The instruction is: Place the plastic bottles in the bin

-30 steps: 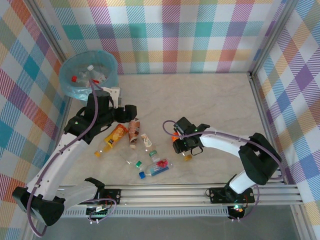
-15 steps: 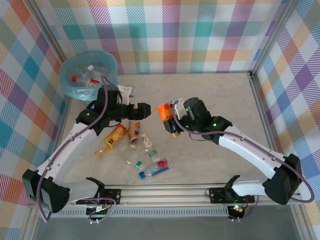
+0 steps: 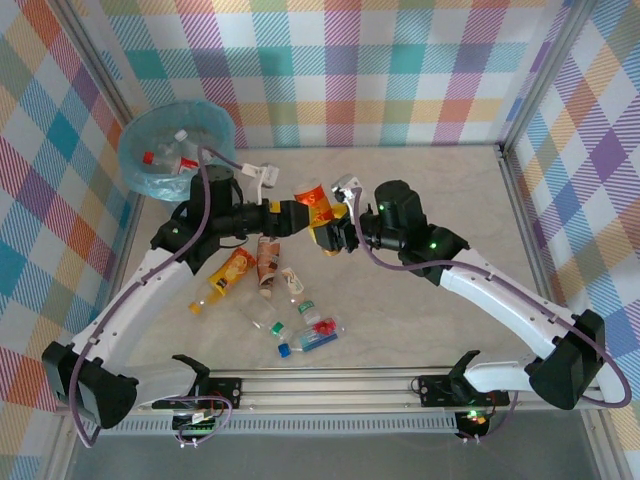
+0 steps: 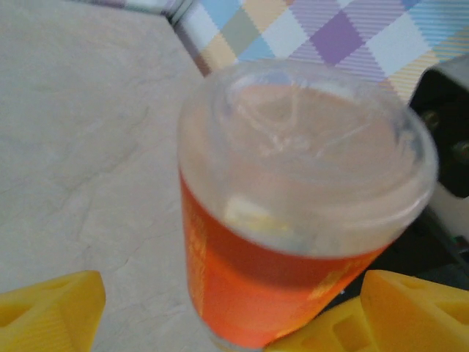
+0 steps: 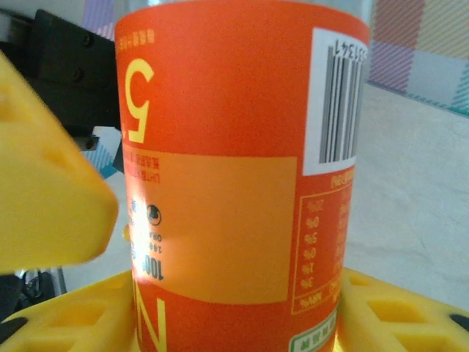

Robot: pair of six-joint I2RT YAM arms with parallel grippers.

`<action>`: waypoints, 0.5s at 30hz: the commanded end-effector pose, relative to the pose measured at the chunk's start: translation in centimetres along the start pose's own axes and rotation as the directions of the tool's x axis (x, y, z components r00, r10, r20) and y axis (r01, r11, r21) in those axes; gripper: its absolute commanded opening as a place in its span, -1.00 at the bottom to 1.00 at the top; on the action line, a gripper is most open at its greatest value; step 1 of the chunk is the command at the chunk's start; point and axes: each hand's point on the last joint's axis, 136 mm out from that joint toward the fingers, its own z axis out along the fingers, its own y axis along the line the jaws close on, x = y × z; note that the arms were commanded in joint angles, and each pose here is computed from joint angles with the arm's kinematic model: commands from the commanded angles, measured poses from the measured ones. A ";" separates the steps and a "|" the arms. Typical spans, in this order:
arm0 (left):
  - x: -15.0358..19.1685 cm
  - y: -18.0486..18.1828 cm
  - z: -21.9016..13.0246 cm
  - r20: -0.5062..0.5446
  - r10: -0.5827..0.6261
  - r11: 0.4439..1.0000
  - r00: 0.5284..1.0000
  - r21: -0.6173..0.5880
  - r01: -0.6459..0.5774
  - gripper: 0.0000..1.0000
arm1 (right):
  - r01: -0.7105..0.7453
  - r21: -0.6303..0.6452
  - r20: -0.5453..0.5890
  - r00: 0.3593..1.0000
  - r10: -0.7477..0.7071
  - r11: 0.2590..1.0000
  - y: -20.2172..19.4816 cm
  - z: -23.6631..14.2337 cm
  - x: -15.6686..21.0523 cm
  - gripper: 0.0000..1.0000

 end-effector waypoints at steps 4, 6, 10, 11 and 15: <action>-3.0 -3.4 -1.8 0.158 0.065 0.995 0.985 0.058 -0.075 0.66 | 0.059 -0.181 0.061 0.997 -0.049 0.982 3.5 -1.3 -1.0 0.02; -2.8 -3.3 -1.6 0.147 0.060 0.996 0.987 0.059 -0.070 0.60 | 0.056 -0.196 0.051 0.998 -0.047 0.979 3.8 -1.1 -0.9 0.06; -2.5 -3.9 -1.3 0.127 0.057 0.994 0.990 0.080 -0.068 0.53 | 0.048 -0.184 0.056 0.998 -0.038 0.982 3.7 -1.2 -0.8 0.09; -2.5 -4.1 -1.4 0.129 0.061 0.994 0.990 0.083 -0.072 0.51 | 0.053 -0.188 0.064 0.997 -0.042 0.981 3.8 -1.3 -0.9 0.08; -2.9 -4.6 -1.9 0.154 0.074 0.993 0.985 0.081 -0.087 0.44 | 0.077 -0.223 0.071 0.996 -0.063 0.972 4.5 -1.6 -0.9 0.07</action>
